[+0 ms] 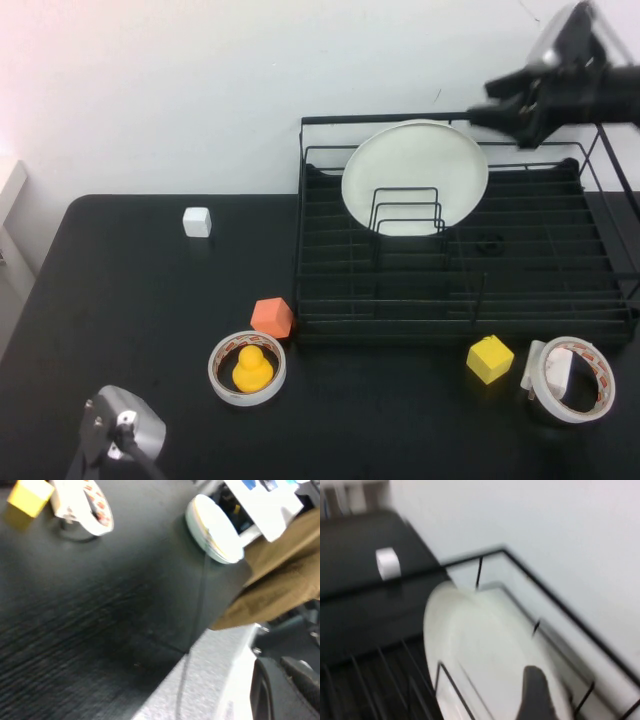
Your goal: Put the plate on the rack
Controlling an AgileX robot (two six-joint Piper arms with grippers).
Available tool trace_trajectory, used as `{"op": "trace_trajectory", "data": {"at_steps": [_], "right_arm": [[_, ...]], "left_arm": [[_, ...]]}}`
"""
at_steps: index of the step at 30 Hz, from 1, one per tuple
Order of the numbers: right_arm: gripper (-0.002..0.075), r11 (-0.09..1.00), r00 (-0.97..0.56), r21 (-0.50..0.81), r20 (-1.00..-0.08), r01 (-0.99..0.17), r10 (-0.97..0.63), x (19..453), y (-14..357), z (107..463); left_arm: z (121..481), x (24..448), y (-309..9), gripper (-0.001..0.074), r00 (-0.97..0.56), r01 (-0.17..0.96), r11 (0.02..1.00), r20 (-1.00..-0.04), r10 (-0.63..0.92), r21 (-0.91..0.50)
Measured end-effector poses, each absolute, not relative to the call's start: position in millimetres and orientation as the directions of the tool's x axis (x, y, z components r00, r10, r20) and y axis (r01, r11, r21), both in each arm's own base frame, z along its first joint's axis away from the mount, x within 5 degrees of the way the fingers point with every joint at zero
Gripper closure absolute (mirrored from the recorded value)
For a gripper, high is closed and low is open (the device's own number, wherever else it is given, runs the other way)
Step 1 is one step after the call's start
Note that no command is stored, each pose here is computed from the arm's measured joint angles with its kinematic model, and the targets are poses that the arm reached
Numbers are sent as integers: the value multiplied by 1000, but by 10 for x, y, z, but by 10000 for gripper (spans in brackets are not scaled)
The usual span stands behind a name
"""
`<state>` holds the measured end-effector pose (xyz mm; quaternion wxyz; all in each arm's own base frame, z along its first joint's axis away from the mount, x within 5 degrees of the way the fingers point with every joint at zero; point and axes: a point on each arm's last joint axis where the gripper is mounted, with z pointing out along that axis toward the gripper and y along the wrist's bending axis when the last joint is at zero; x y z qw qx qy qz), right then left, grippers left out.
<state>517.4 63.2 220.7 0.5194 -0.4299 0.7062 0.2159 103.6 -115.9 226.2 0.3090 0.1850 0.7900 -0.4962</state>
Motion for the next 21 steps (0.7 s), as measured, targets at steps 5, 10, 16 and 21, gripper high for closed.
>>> {"op": "trace_trajectory", "data": {"at_steps": [5, 10, 16, 21], "right_arm": [[295, 493, -67, -103, -947, -864, -314, 4949, 440, 2766], [465, 445, -96, -28, -963, -895, -253, 4589, 214, 3369], [698, 497, -118, -50, -946, -866, -301, 4148, 69, 4003], [718, 494, -17, -198, -918, -847, -396, 3592, 149, 4552]], "left_arm": [[2221, 1111, -1114, 736, -730, 564, 528, -682, -41, -635], [2221, 1148, -1064, 736, -685, 569, 590, -727, -44, -572], [2389, 1101, -883, 736, -538, 557, 694, -835, -118, -457], [2611, 964, -645, 736, -337, 506, 780, -917, -213, -368]]}}
